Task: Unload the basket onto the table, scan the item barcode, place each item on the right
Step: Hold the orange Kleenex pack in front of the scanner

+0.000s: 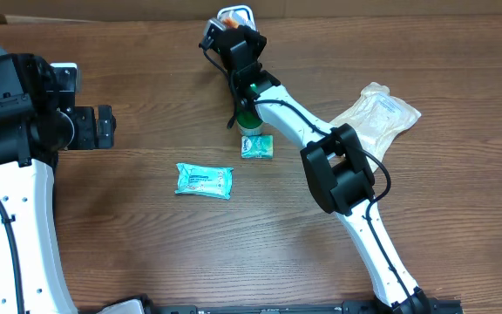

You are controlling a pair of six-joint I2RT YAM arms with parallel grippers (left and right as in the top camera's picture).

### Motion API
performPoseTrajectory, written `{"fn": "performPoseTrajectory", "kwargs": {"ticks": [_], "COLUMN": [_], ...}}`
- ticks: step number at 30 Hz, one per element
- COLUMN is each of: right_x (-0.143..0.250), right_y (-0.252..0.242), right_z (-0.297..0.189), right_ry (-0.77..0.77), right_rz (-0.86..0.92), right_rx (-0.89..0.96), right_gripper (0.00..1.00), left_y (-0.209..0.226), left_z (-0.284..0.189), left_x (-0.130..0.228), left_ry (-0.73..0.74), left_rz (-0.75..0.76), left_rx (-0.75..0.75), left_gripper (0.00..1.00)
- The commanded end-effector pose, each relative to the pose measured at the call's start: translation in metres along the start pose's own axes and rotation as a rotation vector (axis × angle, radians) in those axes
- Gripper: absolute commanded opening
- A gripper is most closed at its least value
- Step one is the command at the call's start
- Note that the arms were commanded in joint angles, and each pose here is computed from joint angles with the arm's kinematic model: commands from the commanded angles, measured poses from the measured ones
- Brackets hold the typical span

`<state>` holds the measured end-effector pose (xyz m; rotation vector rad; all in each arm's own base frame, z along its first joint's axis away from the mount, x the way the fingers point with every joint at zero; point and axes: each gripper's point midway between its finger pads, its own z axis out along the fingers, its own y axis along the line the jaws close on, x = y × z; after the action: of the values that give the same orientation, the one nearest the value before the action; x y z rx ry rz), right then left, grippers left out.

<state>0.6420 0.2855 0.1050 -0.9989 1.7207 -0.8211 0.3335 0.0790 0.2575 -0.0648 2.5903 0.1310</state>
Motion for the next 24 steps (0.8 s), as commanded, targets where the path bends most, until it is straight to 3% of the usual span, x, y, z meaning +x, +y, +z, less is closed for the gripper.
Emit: {"fn": "performPoseTrajectory", "kwargs": {"ticks": [1, 15, 19, 24], "right_x": [-0.004, 0.003, -0.010, -0.030], "right_y": [-0.024, -0.043, -0.082, -0.122], "right_z": [0.000, -0.009, -0.034, -0.090], "right_ry": [-0.006, 0.065, 0.045, -0.018], "right_rz": [0.012, 0.023, 0.170, 0.351], "right_rx": [0.062, 0.117, 0.112, -0.076], "right_gripper": [0.04, 0.04, 0.04, 0.04], "left_y": [0.003, 0.003, 0.003, 0.003], "left_z": [-0.010, -0.010, -0.010, -0.010], "left_x": [-0.007, -0.007, -0.007, -0.007], "left_ry": [-0.033, -0.033, -0.033, -0.033], "left_rz": [0.011, 0.011, 0.011, 0.011], "left_rx": [-0.013, -0.012, -0.012, -0.013], "left_gripper": [1.00, 1.00, 0.99, 1.00]}}
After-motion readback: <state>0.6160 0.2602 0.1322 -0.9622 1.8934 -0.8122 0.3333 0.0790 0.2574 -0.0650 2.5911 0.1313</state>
